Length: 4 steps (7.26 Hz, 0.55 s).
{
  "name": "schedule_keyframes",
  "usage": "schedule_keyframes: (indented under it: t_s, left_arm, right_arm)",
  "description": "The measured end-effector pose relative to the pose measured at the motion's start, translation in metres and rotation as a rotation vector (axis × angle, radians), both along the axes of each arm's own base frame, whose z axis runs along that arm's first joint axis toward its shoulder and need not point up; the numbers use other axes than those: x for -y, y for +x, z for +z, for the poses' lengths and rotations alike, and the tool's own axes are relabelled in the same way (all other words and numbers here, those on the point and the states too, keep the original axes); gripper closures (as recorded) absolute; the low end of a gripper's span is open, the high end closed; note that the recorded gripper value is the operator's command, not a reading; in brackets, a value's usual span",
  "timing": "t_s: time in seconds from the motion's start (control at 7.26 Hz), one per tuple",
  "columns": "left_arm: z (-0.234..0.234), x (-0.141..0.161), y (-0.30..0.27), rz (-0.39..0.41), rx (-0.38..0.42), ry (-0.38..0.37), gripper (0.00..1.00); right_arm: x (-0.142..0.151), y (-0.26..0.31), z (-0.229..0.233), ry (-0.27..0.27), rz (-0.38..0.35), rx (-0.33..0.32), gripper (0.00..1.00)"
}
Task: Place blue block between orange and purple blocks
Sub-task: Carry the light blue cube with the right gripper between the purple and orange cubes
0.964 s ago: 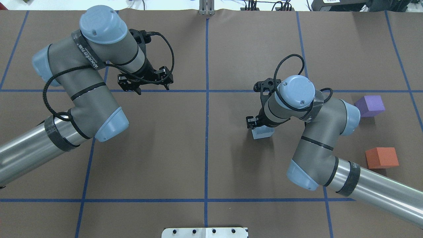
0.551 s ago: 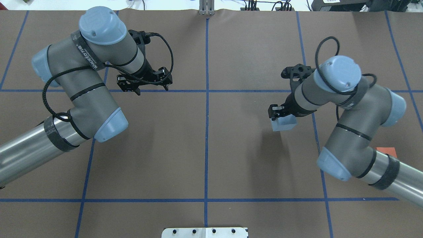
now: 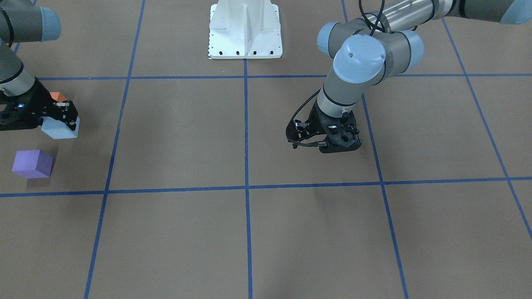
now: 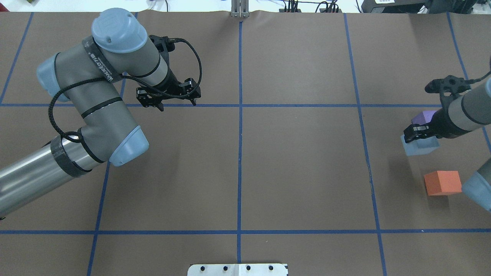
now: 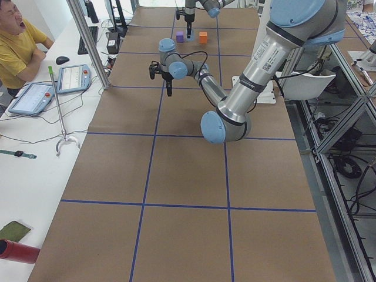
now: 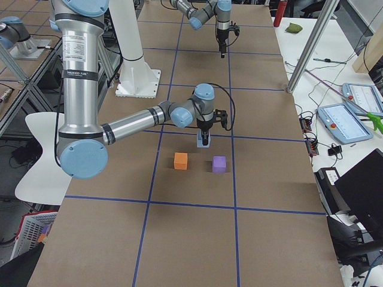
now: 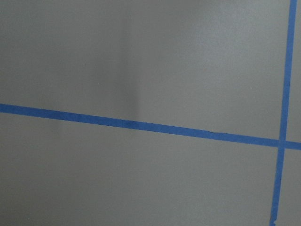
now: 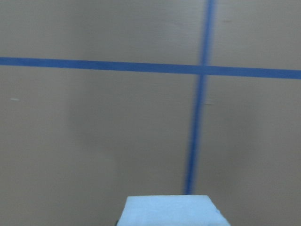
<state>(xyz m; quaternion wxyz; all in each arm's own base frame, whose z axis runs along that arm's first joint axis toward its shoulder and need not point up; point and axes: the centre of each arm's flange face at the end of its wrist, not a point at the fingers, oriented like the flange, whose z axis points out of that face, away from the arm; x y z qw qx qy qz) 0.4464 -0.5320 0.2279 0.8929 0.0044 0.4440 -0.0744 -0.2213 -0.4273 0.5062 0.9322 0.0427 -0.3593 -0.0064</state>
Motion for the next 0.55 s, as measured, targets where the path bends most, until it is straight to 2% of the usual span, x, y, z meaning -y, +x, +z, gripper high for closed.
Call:
schedule_keyframes:
  t_s: [0.14,0.55]
  left_arm:
    - [-0.003,-0.001,-0.001,-0.006,-0.005,-0.004,0.0]
    - [-0.009,-0.003,-0.001,-0.019,-0.014,-0.015,0.0]
  right_arm:
    - [-0.008,0.013,0.018,-0.009,0.014,-0.004,1.0]
    - [-0.009,0.017,0.046,-0.066,0.055,-0.022,1.0]
